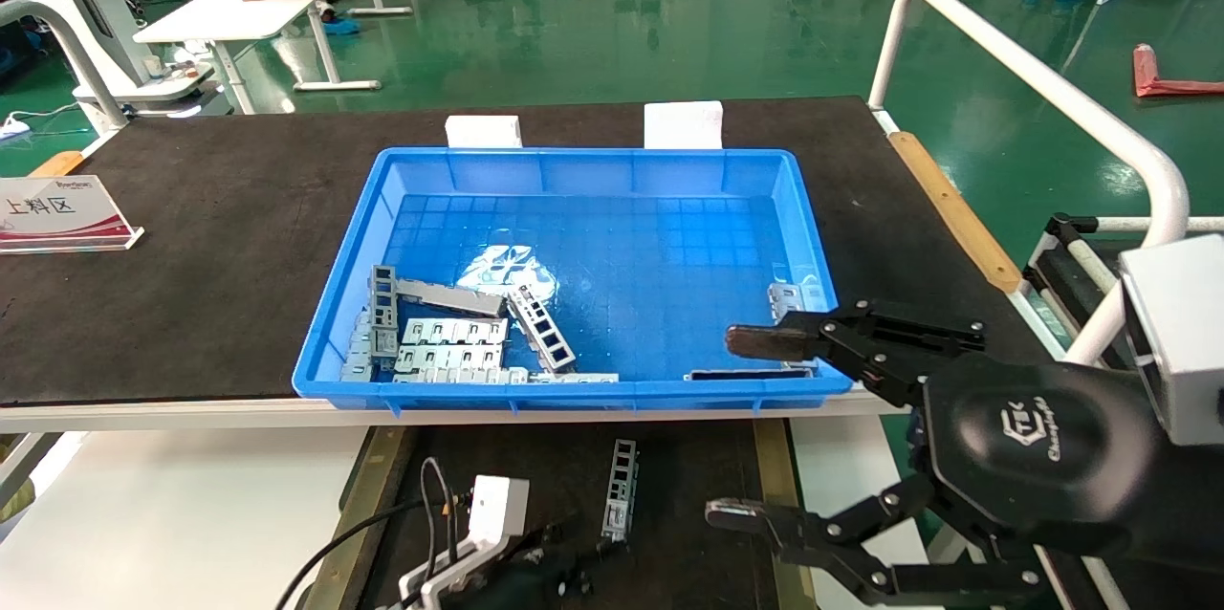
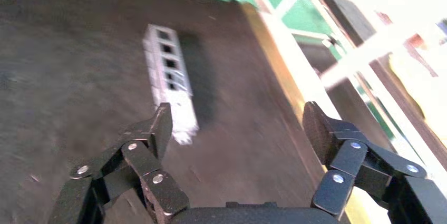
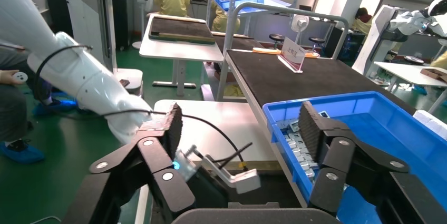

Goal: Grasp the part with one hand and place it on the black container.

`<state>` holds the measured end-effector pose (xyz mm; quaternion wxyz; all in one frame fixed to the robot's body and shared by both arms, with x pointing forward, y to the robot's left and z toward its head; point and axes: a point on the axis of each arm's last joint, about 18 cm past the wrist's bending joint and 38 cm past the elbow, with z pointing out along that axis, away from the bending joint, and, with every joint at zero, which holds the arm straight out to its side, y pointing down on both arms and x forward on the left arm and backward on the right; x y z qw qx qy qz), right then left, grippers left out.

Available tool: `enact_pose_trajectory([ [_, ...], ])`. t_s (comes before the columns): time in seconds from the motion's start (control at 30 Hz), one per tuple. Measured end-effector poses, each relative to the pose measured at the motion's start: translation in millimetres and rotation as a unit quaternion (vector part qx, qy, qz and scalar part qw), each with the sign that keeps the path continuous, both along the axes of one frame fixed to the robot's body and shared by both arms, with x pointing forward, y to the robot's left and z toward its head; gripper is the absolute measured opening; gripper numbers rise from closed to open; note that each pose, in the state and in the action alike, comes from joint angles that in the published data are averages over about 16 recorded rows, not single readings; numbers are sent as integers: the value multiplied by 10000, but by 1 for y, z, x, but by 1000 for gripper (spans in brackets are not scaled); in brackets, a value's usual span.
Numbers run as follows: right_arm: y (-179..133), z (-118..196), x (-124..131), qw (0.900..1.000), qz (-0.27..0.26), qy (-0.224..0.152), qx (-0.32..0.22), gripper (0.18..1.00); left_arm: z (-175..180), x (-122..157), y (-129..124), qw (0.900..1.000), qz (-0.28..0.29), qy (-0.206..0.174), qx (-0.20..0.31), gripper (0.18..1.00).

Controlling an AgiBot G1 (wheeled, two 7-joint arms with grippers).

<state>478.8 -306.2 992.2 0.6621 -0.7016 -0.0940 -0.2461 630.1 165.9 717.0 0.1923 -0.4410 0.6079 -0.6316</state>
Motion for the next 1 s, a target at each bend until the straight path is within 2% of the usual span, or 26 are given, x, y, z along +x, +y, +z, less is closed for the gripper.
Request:
enact_pose_trajectory([
  [0.1,0,0,0,10000,0,0,0,779,8,-11,9,9995,-286,-86,133,885],
  [0.4,0,0,0,10000,0,0,0,927,42,-39,38,9928,-1033,-382,468,968],
  [0.6,0,0,0,10000,0,0,0,977,69,-51,57,9860,-1407,-635,636,995],
  [1.0,0,0,0,10000,0,0,0,1001,119,-66,87,9738,-1802,-1127,813,1000],
])
